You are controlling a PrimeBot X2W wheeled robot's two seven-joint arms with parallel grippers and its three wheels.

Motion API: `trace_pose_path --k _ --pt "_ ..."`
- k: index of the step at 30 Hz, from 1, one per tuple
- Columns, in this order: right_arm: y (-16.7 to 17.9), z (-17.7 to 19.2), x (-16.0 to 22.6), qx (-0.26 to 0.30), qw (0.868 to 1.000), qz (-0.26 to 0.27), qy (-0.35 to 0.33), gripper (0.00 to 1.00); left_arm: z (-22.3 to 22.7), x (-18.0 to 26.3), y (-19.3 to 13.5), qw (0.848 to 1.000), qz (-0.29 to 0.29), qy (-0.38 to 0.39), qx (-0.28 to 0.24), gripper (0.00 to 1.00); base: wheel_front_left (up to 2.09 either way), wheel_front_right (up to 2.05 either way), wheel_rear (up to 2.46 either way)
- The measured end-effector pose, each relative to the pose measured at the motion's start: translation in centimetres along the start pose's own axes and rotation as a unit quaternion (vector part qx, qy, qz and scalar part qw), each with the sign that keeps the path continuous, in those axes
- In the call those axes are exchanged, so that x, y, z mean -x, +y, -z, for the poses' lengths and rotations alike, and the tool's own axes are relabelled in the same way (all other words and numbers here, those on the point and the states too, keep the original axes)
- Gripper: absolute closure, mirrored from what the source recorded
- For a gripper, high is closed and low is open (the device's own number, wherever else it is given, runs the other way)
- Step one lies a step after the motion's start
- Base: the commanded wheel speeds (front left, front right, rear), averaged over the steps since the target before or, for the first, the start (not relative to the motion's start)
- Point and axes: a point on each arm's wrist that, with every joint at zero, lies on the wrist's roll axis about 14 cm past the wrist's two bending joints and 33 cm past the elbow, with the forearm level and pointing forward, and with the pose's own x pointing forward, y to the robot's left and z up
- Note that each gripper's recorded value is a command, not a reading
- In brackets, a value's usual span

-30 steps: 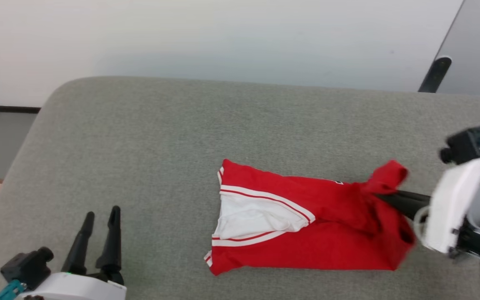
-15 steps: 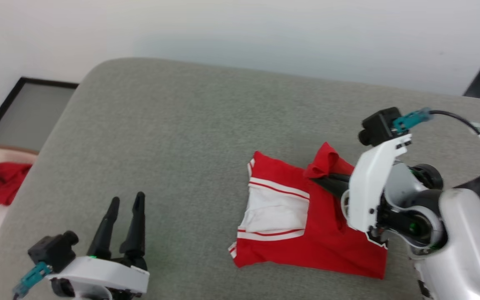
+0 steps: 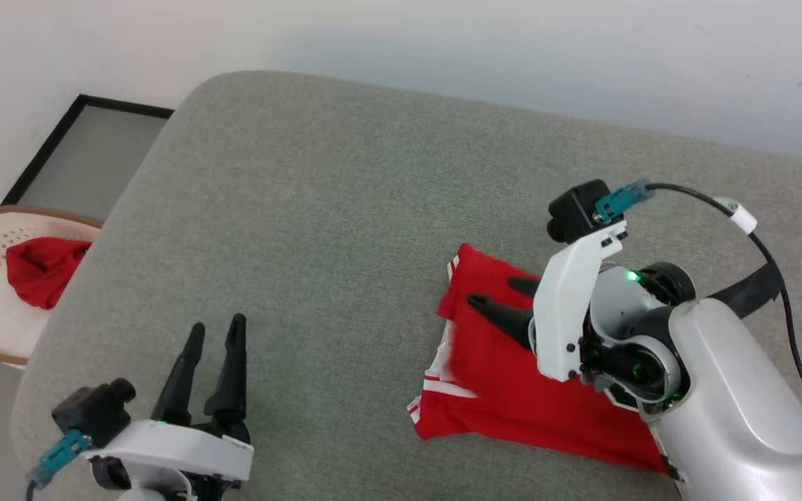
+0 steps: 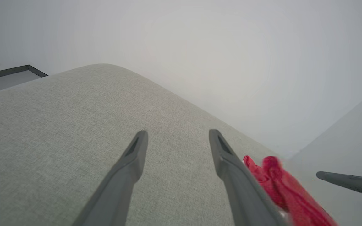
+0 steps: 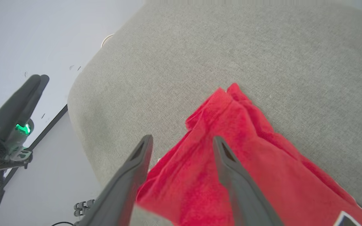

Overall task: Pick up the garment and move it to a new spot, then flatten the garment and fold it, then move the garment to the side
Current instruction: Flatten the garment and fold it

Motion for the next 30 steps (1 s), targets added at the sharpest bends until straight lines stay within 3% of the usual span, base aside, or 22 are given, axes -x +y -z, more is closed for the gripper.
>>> trace_pose_path --k 10,16,20,25,30 --pt "0.6 -2.7 2.3 0.037 0.998 -0.006 -0.058 0.0 -0.4 -0.6 -0.7 1.0 0.014 -0.007 -0.001 0.0 0.0 0.0 0.0" --pt "-0.8 -4.6 6.1 0.085 0.987 0.023 -0.135 0.0 0.0 -1.0 -1.1 0.999 0.028 0.001 -0.016 0.0 0.0 0.0 0.0" --pt "-3.0 -5.4 9.3 0.124 0.969 0.069 -0.204 0.0 0.6 -1.4 -2.1 0.999 0.046 0.01 -0.028 0.0 0.0 0.0 0.0" --pt "-5.7 -5.5 13.6 0.176 0.93 0.133 -0.293 0.0 1.2 -2.1 -3.2 0.997 0.066 0.017 -0.038 0.0 0.0 0.0 0.0" --pt "-8.6 -3.0 17.1 0.18 0.901 0.196 -0.342 0.0 2.0 -2.5 -4.5 0.994 0.089 0.027 -0.056 0.0 0.0 0.0 0.0"
